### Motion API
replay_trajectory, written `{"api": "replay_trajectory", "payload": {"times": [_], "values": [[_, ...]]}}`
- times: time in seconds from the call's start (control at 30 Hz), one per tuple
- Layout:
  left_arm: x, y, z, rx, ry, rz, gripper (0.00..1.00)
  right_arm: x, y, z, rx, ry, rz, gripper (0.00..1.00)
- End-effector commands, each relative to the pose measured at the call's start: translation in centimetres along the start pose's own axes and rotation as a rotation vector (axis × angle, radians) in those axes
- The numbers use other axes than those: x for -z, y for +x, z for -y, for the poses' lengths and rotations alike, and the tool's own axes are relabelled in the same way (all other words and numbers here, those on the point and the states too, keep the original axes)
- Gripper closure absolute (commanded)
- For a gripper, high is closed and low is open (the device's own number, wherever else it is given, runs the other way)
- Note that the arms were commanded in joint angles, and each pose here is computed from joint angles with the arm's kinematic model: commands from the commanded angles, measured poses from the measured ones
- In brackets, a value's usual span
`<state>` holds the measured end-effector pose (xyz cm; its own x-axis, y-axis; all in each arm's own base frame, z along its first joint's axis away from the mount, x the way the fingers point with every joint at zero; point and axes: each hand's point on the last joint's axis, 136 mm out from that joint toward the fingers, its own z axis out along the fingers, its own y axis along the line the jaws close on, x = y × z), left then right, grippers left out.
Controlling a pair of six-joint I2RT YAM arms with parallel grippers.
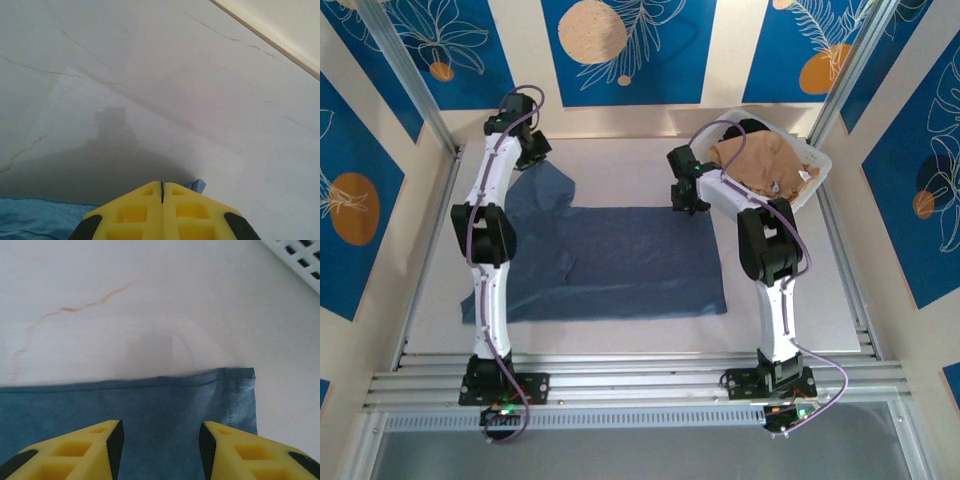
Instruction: Fold and stack the t-shirts
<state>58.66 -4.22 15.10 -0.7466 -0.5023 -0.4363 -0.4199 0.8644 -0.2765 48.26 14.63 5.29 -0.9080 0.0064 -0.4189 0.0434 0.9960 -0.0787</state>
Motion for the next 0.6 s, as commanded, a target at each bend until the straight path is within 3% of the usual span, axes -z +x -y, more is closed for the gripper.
{"api": "replay_trajectory", "payload": {"times": [0.0,0.33,0.57], "values": [[2.8,0.0,0.7,-0.041,0.024,0.007,1.0,-1.6,-0.7,1.8,0.041,0.057,-0.01,0.52],[5.2,0.6,0.3,-0.07,0.024,0.005,1.0,-4.1,0.3,3.1,-0.007,0.135,-0.11,0.53],[6.4,0.8,0.2,-0.08,0.03,0.0,1.0,-4.8,1.8,3.2,-0.065,0.109,-0.173,0.65]]}}
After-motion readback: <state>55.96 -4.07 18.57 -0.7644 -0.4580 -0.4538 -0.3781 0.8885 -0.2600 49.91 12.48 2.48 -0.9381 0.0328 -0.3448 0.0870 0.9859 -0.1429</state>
